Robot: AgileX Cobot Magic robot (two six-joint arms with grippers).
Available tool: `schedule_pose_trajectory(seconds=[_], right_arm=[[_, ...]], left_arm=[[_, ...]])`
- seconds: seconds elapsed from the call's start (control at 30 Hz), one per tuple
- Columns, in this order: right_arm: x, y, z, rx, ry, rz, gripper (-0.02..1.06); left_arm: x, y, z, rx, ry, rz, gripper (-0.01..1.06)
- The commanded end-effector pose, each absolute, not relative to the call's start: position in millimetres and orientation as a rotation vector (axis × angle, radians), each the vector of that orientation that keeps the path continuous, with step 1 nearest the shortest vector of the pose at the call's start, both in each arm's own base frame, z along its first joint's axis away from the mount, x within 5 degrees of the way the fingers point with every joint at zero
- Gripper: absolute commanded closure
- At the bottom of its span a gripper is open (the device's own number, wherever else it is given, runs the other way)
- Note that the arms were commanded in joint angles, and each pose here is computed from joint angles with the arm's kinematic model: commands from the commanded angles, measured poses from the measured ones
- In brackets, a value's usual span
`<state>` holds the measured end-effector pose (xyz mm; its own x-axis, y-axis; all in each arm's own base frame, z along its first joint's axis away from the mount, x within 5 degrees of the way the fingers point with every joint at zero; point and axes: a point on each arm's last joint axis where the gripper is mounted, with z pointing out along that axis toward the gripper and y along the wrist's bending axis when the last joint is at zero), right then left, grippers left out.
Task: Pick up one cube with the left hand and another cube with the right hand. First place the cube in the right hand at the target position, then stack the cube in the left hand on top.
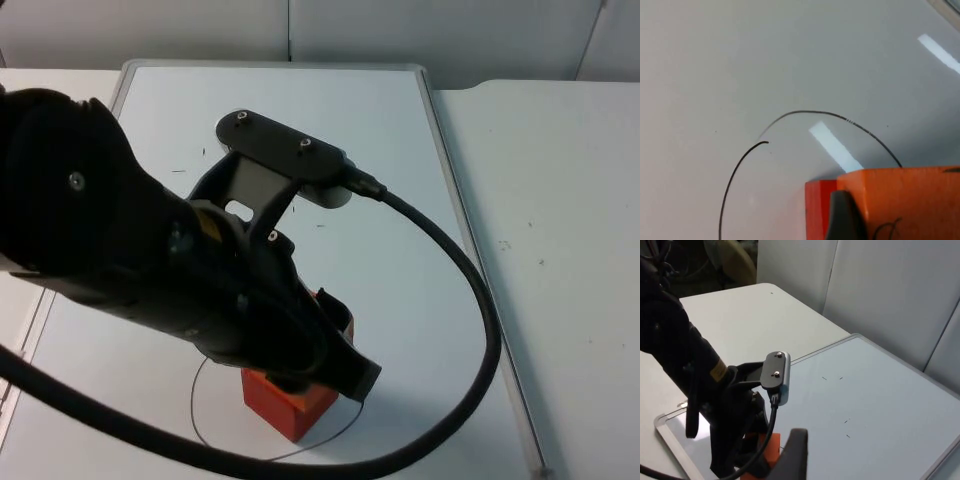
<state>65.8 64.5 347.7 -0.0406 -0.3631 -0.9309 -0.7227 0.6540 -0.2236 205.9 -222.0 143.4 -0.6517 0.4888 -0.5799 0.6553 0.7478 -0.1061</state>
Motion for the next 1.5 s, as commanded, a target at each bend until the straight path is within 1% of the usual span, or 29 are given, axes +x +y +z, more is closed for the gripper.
schedule_pose_trajectory(seconds=[0.0, 0.03, 0.07, 0.1, 0.13, 0.2, 0.23, 0.27, 0.3, 0.4, 0.43, 0.5, 0.57, 0.7, 0.73, 0.83, 0.87, 0.9, 0.93, 1.03, 1.1, 1.13, 1.23, 1.27, 1.33, 1.4, 1.43, 1.47], right_arm=[[65, 64, 347, -0.901, 1.642, 0.368, 0.21], [65, 64, 347, -0.901, 1.642, 0.368, 0.21], [65, 64, 347, -0.901, 1.642, 0.368, 0.21], [65, 64, 347, -0.901, 1.642, 0.368, 0.21], [65, 64, 347, -0.901, 1.642, 0.368, 0.21], [65, 64, 347, -0.901, 1.642, 0.368, 0.21], [65, 64, 347, -0.901, 1.642, 0.368, 0.21], [65, 64, 347, -0.901, 1.642, 0.368, 0.21], [65, 64, 347, -0.901, 1.642, 0.368, 0.21], [65, 64, 347, -0.901, 1.642, 0.368, 0.21], [65, 64, 347, -0.901, 1.642, 0.368, 0.21], [65, 64, 347, -0.901, 1.642, 0.368, 0.21], [65, 64, 347, -0.901, 1.642, 0.368, 0.21], [65, 64, 347, -0.901, 1.642, 0.368, 0.21], [65, 64, 347, -0.901, 1.642, 0.368, 0.21], [65, 64, 347, -0.901, 1.642, 0.368, 0.21], [65, 64, 347, -0.901, 1.642, 0.368, 0.21], [65, 64, 347, -0.901, 1.642, 0.368, 0.21], [65, 64, 347, -0.901, 1.642, 0.368, 0.21], [65, 64, 347, -0.901, 1.643, 0.370, 0.21], [65, 64, 347, -0.901, 1.643, 0.370, 0.21], [65, 64, 347, -0.901, 1.643, 0.370, 0.21], [65, 64, 347, -0.900, 1.643, 0.372, 0.21], [65, 64, 347, -0.900, 1.643, 0.372, 0.21], [65, 64, 347, -0.900, 1.643, 0.372, 0.21], [65, 64, 347, -0.900, 1.643, 0.372, 0.21], [65, 64, 347, -0.900, 1.643, 0.372, 0.21], [65, 64, 347, -0.900, 1.643, 0.372, 0.21]], left_arm=[[207, -221, 144, 0.836, 2.418, -0.422, 1.05], [207, -221, 144, 0.836, 2.418, -0.422, 1.04], [206, -221, 144, 0.837, 2.420, -0.422, 1.01], [206, -221, 144, 0.837, 2.420, -0.422, 1.01], [206, -221, 143, 0.838, 2.421, -0.422, 0.96], [206, -221, 143, 0.837, 2.424, -0.423, 0.81], [206, -221, 143, 0.837, 2.424, -0.423, 0.71], [206, -221, 143, 0.837, 2.424, -0.423, 0.71], [206, -221, 143, 0.837, 2.424, -0.423, 0.61], [207, -222, 145, 0.838, 2.422, -0.427, 0.28], [207, -222, 145, 0.838, 2.422, -0.427, 0.28], [205, -221, 152, 0.853, 2.402, -0.437, 0.17], [204, -221, 158, 0.869, 2.381, -0.440, 0.17], [200, -216, 191, 0.877, 2.275, -0.478, 0.17], [200, -216, 191, 0.877, 2.275, -0.478, 0.17], [192, -213, 238, 0.921, 2.153, -0.532, 0.17], [186, -210, 266, 0.960, 2.098, -0.557, 0.17], [186, -210, 266, 0.960, 2.098, -0.557, 0.17], [181, -208, 287, 0.977, 2.054, -0.578, 0.17], [164, -192, 345, 1.032, 1.912, -0.581, 0.17], [148, -176, 377, 1.043, 1.815, -0.567, 0.17], [148, -176, 377, 1.043, 1.815, -0.567, 0.17], [126, -149, 406, 1.011, 1.705, -0.538, 0.17], [126, -149, 406, 1.011, 1.705, -0.538, 0.17], [113, -132, 414, 1.004, 1.695, -0.508, 0.17], [100, -115, 416, 1.006, 1.720, -0.478, 0.17], [100, -115, 416, 1.006, 1.720, -0.478, 0.17], [96, -109, 415, 1.014, 1.754, -0.456, 0.17]])
